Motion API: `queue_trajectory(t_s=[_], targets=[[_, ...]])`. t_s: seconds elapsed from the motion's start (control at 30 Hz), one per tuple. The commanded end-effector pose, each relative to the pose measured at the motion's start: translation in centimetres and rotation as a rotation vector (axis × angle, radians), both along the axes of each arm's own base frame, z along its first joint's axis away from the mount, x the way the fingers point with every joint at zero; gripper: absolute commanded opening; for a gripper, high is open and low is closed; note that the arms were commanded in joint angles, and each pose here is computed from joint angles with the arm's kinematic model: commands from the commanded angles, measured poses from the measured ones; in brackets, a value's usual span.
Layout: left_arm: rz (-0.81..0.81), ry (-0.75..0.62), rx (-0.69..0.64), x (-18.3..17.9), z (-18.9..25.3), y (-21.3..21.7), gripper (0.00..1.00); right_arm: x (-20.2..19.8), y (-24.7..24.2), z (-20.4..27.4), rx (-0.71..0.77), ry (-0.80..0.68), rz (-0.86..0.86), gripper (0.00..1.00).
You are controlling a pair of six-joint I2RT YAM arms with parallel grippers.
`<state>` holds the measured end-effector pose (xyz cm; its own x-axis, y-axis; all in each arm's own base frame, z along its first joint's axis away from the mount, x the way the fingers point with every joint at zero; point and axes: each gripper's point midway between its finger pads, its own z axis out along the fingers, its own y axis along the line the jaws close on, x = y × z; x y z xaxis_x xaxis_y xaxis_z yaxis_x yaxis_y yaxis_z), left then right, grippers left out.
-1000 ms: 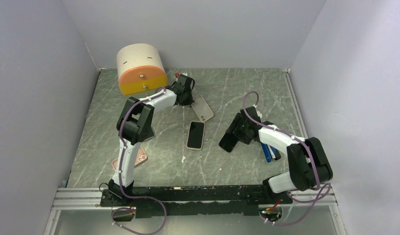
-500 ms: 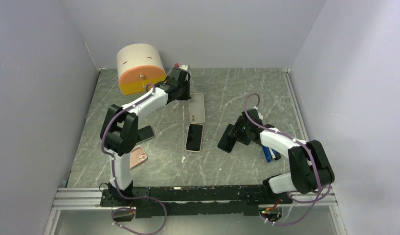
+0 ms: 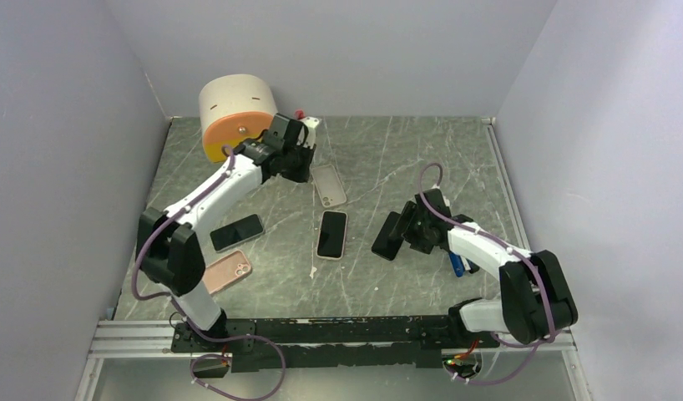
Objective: Put the phone into the phone case
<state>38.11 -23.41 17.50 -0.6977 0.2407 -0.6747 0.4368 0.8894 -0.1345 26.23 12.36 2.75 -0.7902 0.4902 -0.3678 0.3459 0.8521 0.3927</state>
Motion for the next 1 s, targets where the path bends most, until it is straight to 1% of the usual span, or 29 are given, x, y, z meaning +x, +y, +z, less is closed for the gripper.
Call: queue_trajectory(t_s=[0.0, 0.03, 0.1, 0.17, 0.2, 0.23, 0.3, 0.4, 0.47, 0.53, 0.63, 0.77, 0.97], targets=[[-0.038, -0.037, 0.041, -2.5, 3.0, 1.8, 0.03, 1.0, 0.7, 2.7, 0.03, -0.093, 0.043, 0.72], [-0.023, -0.043, 0.026, -2.6, 3.4, 1.8, 0.03, 1.1, 1.0, 3.2, 0.044, -0.118, 0.064, 0.73], [-0.054, -0.069, -0.011, -2.9, 3.7, 1.3, 0.14, 1.1, 1.5, 4.3, 0.079, -0.167, 0.086, 0.73], [-0.115, -0.094, -0.032, -2.9, 3.4, 0.5, 0.33, 1.1, 1.8, 5.5, 0.106, -0.216, 0.097, 0.71], [-0.147, -0.107, -0.03, -2.7, 3.3, 0.2, 0.41, 1.1, 1.9, 6.0, 0.121, -0.233, 0.096, 0.71], [-0.193, -0.125, -0.025, -2.4, 3.2, -0.3, 0.45, 1.1, 2.0, 6.6, 0.136, -0.249, 0.093, 0.7], [-0.294, -0.147, -0.002, -1.8, 2.6, -1.2, 0.49, 0.9, 2.1, 7.4, 0.152, -0.27, 0.085, 0.69], [-0.39, -0.124, 0.034, -0.3, 1.1, -2.5, 0.49, 0.6, 1.9, 8.1, 0.17, -0.291, 0.065, 0.68], [-0.451, -0.066, 0.023, 0.3, -0.7, -4.0, 0.47, 0.3, 1.6, 8.4, 0.176, -0.306, 0.048, 0.68], [-0.486, -0.05, -0.008, 0.9, -1.4, -5.5, 0.45, 0.0, 1.4, 8.7, 0.179, -0.326, 0.037, 0.68], [-0.506, -0.054, -0.026, 1.8, -2.7, -7.3, 0.44, -0.3, 1.1, 8.9, 0.181, -0.337, 0.027, 0.68], [-0.518, -0.038, -0.011, 2.4, -5.4, -8.6, 0.46, -0.7, 1.1, 9.1, 0.189, -0.334, 0.023, 0.68], [-0.509, -0.008, 0.048, 3.0, -9.6, -9.0, 0.48, -0.9, 0.9, 9.1, 0.19, -0.35, 0.013, 0.68]])
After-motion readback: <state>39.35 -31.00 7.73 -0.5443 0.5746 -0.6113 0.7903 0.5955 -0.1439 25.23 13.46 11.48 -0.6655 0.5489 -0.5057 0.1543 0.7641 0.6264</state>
